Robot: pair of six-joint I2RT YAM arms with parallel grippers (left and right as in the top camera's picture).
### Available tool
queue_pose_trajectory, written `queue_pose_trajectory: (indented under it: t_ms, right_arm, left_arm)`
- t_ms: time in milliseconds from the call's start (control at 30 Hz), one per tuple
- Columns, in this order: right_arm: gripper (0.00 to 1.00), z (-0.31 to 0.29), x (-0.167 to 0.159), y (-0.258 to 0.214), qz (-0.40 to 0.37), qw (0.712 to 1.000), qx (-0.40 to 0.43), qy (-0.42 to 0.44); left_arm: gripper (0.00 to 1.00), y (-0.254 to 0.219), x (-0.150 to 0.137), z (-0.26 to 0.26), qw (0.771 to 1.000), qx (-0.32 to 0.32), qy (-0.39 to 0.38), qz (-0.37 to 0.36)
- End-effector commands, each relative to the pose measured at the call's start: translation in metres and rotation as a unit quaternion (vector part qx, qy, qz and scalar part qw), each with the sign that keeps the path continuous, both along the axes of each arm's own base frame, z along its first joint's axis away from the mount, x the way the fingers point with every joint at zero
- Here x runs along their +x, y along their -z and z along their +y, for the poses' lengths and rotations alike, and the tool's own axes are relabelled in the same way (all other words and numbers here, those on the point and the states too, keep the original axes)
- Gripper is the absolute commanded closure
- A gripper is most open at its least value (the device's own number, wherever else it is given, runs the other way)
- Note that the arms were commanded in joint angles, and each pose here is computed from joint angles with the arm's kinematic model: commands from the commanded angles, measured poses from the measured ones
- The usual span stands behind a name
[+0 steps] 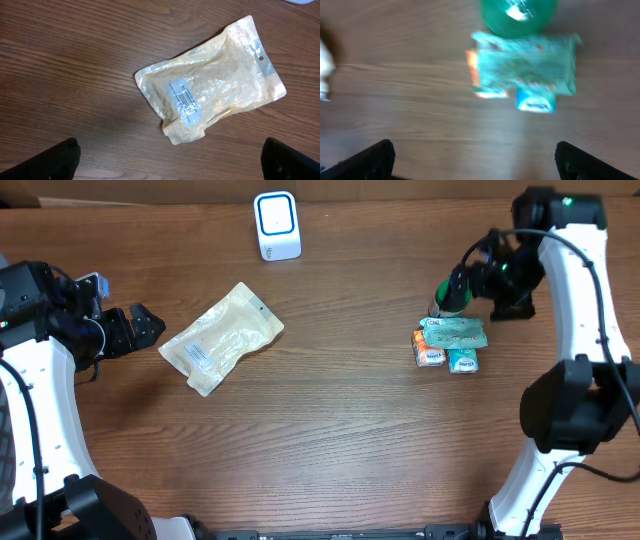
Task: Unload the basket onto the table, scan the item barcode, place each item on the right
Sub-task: 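Lower the wipes packet onto the boxes and open the right gripper, then raise the right gripper and move both grippers toward the snack bag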
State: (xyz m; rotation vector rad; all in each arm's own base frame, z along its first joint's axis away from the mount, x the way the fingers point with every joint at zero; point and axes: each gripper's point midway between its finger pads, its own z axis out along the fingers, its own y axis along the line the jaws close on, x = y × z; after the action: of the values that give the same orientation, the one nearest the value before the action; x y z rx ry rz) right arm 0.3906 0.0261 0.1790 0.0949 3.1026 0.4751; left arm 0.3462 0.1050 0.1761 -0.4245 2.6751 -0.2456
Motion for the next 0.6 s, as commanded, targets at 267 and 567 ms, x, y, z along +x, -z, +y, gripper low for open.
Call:
queue_pose_trajectory:
  t_ms: [267, 567]
  right_arm:
    - [0.00, 0.094, -0.045, -0.117, -0.166, 0.977, 0.048, -0.128]
    - [0.00, 0.153, -0.041, -0.083, -0.162, 0.969, 0.064, -0.175]
  left_arm:
    - [0.00, -0.004, 0.002, -0.003, 1.000, -0.001, 0.000, -0.007]
    - [0.00, -0.004, 0.002, -0.003, 1.000, -0.001, 0.000, -0.007]
